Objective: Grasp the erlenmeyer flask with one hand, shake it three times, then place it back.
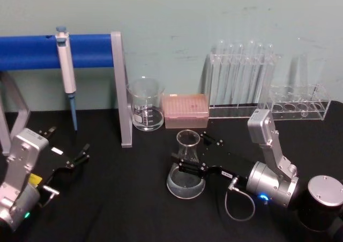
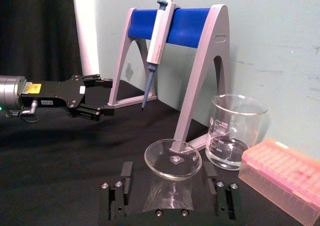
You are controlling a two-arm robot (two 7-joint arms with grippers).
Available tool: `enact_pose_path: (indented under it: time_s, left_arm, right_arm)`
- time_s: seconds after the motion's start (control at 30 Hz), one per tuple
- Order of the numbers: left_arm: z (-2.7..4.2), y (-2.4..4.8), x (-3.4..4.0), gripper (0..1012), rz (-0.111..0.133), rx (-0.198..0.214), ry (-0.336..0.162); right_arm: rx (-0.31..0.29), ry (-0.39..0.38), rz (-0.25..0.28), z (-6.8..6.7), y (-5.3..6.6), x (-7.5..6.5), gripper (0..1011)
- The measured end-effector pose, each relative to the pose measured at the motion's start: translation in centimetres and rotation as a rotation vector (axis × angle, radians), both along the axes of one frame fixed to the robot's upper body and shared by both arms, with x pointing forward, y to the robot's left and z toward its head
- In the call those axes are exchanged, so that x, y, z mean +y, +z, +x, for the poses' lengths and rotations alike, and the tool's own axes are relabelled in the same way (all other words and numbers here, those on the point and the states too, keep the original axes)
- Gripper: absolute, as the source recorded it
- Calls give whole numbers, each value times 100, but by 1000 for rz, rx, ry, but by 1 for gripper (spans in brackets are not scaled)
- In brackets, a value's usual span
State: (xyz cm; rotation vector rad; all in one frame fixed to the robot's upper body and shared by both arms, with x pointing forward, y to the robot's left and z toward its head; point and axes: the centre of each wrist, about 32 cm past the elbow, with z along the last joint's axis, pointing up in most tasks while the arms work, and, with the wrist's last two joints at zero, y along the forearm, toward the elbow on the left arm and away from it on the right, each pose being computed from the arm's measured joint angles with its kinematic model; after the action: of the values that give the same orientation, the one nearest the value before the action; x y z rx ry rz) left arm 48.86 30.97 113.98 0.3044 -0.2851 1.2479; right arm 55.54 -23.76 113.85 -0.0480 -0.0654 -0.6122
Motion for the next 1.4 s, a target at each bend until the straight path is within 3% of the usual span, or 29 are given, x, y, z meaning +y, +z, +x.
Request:
enact_pose_path:
  time_s: [0.2, 0.87, 1.4]
  left_arm:
    - [0, 0, 0, 1001, 0, 0, 0]
    - [0, 0, 0, 1001, 0, 0, 0]
    - [0, 0, 0, 1001, 0, 0, 0]
  right_arm:
    - [0, 0, 0, 1, 1, 0, 1000]
    - [-3, 4, 0, 1, 16, -7, 1000]
    - [4, -7, -15, -152, 126, -239, 1000]
